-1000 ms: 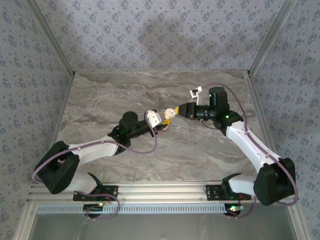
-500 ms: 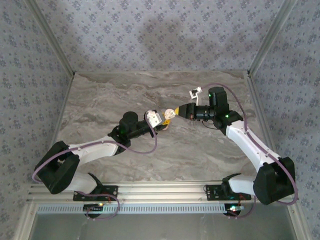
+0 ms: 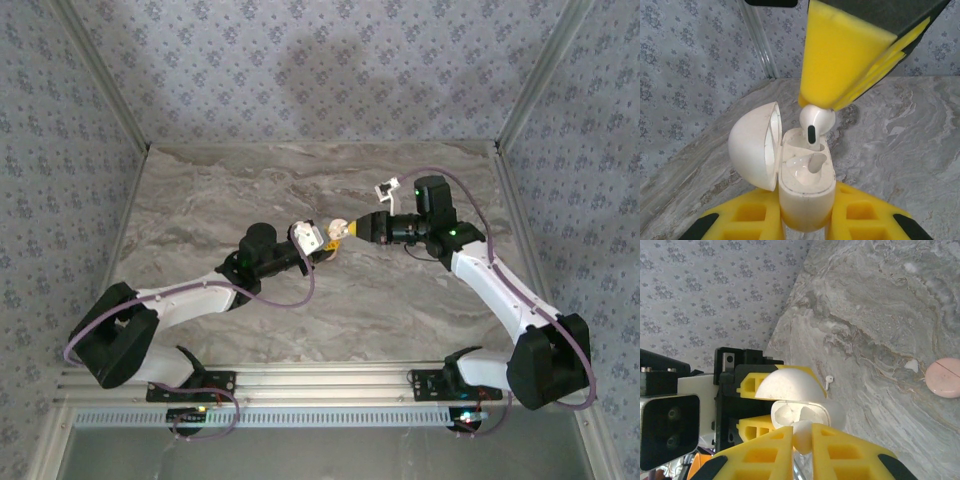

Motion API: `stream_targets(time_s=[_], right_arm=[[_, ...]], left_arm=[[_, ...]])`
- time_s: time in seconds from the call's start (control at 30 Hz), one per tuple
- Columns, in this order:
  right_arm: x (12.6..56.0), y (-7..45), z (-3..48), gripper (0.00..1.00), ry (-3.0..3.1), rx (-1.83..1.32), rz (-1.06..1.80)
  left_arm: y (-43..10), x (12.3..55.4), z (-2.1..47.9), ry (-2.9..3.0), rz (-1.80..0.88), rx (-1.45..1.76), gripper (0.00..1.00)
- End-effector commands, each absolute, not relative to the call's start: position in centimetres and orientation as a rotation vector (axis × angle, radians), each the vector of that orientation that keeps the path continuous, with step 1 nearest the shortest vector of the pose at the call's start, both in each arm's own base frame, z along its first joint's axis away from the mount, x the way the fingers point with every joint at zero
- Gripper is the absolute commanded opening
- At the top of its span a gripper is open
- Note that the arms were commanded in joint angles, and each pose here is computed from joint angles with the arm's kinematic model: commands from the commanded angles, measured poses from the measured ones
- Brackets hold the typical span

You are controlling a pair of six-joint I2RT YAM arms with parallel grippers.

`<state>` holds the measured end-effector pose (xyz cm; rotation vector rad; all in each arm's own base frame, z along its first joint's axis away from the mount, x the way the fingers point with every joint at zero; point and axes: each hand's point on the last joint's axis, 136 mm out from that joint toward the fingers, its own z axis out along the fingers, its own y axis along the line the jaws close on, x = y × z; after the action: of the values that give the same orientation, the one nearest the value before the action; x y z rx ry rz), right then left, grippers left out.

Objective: Insert the wireless bluetooth earbuds into the charging case

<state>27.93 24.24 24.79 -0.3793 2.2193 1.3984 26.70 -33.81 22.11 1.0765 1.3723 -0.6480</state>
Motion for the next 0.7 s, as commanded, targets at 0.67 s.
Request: stream_targets(time_s=[0.67], right_arm=[[28.5, 25.5, 26.6, 0.19, 2.156, -0.478, 1.349]], left_arm=[[-34.6, 24.8, 26.2, 1.212, -0.709, 1.113, 0.20]])
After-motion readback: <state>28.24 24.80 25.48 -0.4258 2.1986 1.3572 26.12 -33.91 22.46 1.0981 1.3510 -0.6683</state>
